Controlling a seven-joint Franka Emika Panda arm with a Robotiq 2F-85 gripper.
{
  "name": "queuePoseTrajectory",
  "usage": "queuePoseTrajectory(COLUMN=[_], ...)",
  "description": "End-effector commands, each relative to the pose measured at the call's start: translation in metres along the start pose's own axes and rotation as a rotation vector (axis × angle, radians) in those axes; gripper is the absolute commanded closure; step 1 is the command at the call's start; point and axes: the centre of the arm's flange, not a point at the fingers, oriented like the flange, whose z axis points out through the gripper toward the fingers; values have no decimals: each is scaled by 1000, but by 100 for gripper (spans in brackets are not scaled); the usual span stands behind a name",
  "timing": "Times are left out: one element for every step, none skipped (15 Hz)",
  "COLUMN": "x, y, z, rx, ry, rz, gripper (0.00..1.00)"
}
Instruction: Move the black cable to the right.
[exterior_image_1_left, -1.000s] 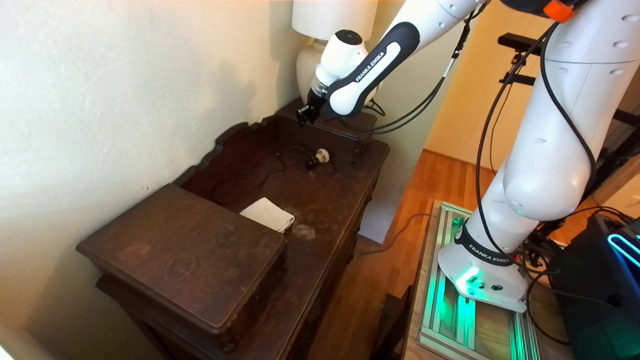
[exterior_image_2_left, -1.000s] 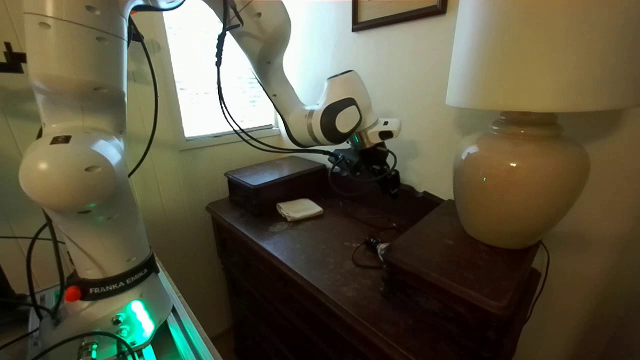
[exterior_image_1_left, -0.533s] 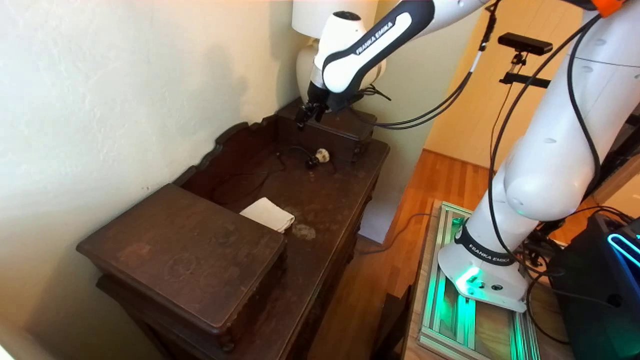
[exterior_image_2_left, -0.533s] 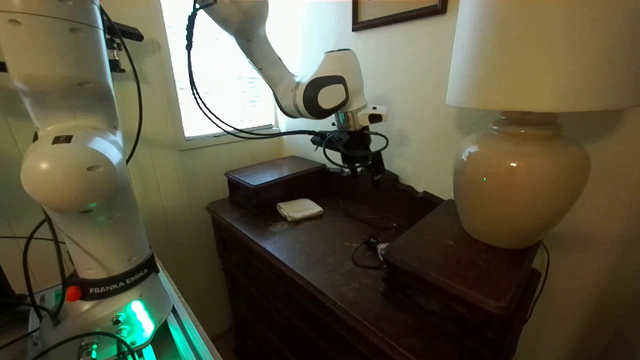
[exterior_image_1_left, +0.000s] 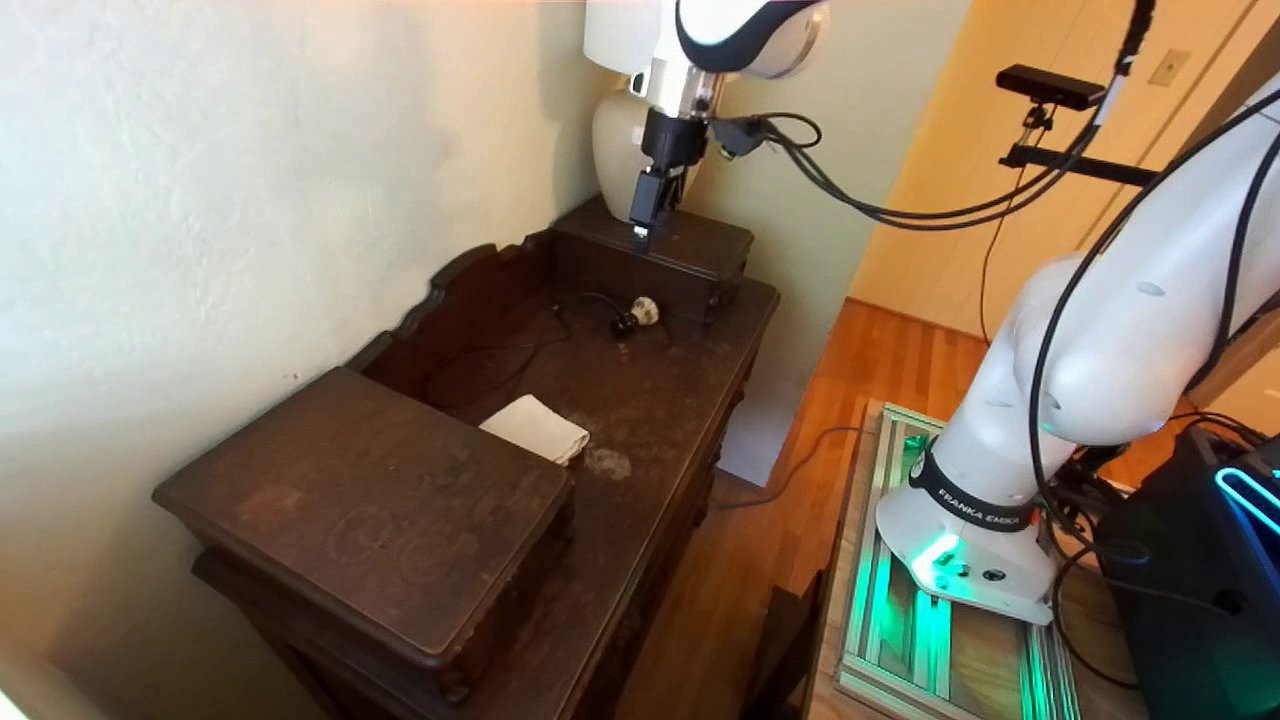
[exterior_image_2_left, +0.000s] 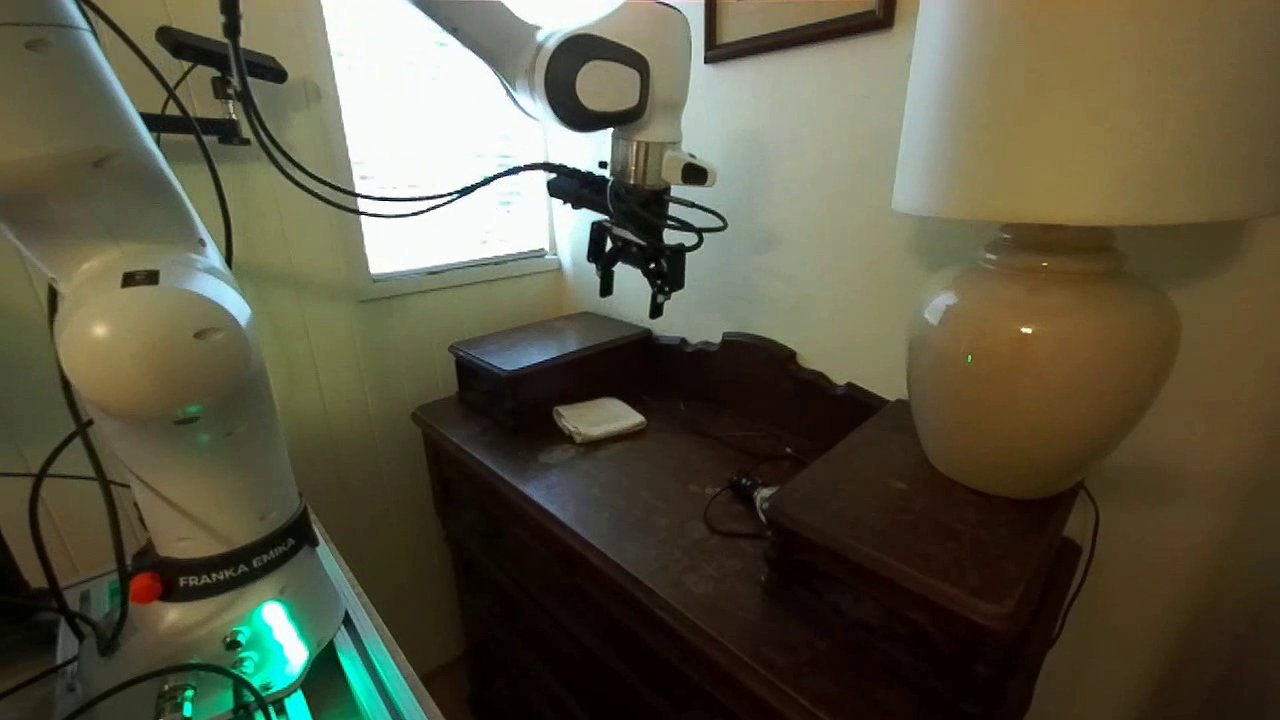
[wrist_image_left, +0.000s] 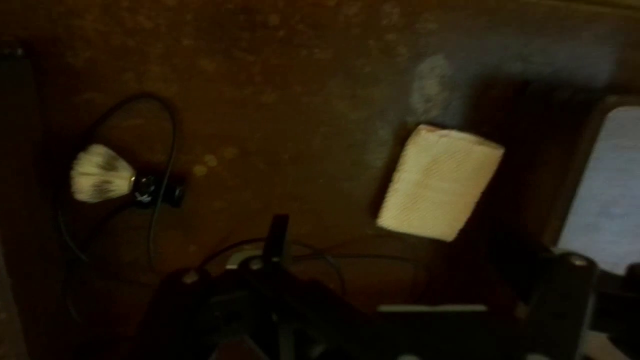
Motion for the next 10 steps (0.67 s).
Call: queuePoseTrajectory(x=[-24,-28,-19,-22,-24,-25,-26,-25,-25,-25], y=[-12,-13,-10,-12,-12,-12,-12,-13,-13,-13], z=[-36,-42,-25,-31,-36,-37,-37,-37,-37,-37], rx=[125,153,90,108,116,119,120,120,121,121], ry=[-63,-68,-61,-65,-64,-63,-64,-64,-65,-65], rz=[-39,-52,-32,-39,-42,-44,-46,-47,-48,-49], gripper=[0,0,0,0,0,0,0,0,0,0])
